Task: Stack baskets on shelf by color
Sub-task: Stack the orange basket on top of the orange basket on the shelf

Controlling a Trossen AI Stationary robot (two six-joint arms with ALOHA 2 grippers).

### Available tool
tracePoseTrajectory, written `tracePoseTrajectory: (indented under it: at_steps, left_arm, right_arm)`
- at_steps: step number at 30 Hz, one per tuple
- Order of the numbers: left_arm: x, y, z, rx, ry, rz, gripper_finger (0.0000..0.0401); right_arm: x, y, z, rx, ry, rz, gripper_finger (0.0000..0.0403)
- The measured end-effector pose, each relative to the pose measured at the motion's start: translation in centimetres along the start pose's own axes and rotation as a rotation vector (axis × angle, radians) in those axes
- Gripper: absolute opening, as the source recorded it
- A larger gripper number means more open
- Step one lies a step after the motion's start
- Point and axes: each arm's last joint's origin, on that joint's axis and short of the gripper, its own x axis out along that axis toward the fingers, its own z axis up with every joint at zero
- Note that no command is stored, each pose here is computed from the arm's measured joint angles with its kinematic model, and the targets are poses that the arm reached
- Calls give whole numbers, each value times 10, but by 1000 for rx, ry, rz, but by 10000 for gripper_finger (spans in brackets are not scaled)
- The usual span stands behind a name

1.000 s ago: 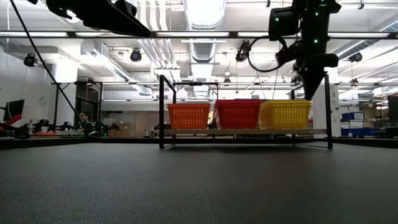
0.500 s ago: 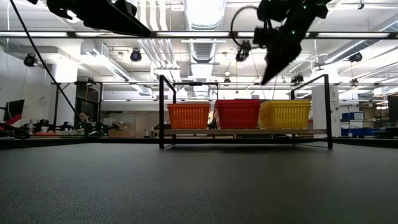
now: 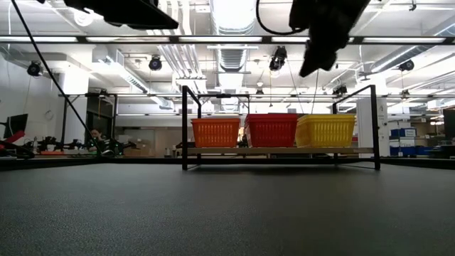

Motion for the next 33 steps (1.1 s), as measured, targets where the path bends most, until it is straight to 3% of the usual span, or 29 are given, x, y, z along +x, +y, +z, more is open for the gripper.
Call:
tracePoseTrajectory:
  at_steps: [10, 20, 26, 33]
  left_arm:
    - [0, 0, 1, 70, -15, 5, 160]
    - [0, 1, 1, 122, -14, 7, 160]
    - [0, 1, 1, 166, -12, 9, 160]
    - [0, 0, 1, 224, -9, 9, 160]
  right_arm:
    - [0, 60, -24, 274, 138, 100, 8]
    - [-10, 102, -62, 695, 401, 37, 8]
    - [-3, 129, -85, 854, 530, -70, 8]
    - [7, 166, -85, 881, 694, -232, 9]
